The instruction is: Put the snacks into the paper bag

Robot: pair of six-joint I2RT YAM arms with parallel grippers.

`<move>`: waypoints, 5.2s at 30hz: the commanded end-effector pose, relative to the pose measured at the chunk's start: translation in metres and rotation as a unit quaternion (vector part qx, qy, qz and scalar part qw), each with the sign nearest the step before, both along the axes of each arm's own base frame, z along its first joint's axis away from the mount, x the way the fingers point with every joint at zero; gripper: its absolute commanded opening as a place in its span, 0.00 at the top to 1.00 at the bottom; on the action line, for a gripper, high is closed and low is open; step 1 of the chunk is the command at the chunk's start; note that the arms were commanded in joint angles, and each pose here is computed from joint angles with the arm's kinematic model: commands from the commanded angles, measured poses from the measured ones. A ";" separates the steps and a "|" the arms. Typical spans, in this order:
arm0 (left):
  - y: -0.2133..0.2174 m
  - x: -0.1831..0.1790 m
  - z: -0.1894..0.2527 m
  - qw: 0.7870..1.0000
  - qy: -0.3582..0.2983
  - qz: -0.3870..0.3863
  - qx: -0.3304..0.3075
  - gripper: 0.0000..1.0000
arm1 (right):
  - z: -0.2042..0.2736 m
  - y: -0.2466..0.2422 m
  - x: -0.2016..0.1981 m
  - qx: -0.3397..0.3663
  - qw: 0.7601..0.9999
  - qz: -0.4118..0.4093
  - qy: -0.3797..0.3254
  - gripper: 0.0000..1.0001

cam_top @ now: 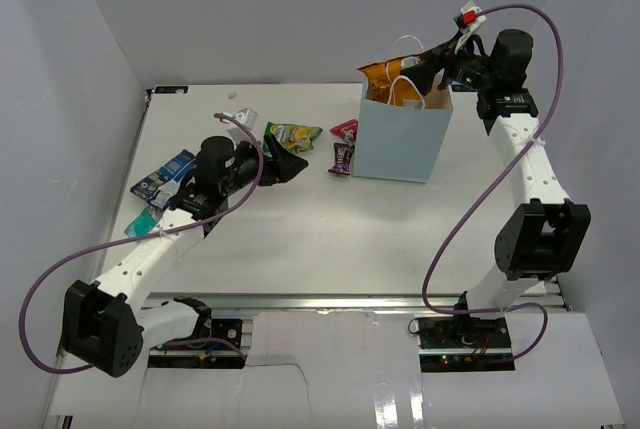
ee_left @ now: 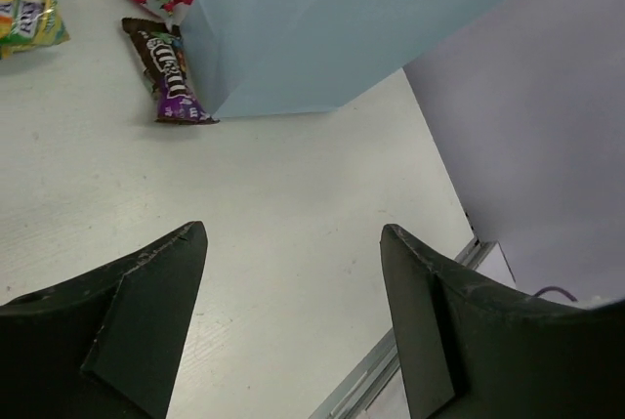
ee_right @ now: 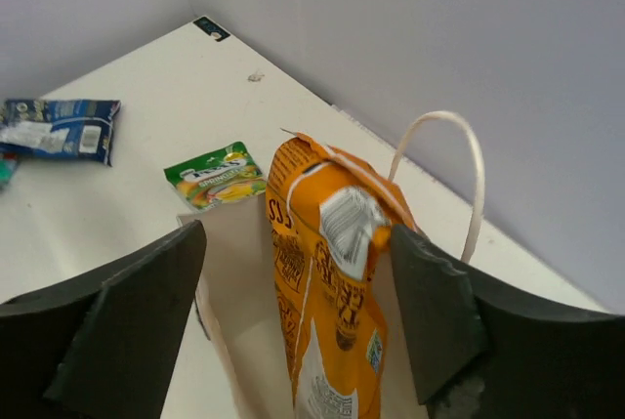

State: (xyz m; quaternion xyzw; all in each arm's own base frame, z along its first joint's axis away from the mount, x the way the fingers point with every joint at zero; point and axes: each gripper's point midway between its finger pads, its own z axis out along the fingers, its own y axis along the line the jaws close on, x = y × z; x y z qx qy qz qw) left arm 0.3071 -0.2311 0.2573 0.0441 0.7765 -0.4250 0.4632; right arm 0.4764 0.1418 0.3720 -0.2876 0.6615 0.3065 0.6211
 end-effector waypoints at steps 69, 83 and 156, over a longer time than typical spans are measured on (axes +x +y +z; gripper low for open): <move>-0.011 -0.087 0.057 0.961 -0.185 -0.203 -0.037 1.00 | -0.016 0.184 -0.208 0.044 0.951 0.219 0.212 0.08; -0.009 -0.093 0.057 0.966 -0.163 -0.193 -0.055 0.79 | -0.024 0.209 -0.262 0.048 0.911 0.348 0.217 0.65; 0.295 0.033 -0.135 0.587 0.485 0.634 -0.132 0.09 | -0.008 -0.030 -0.120 -0.097 0.990 0.098 -0.020 0.02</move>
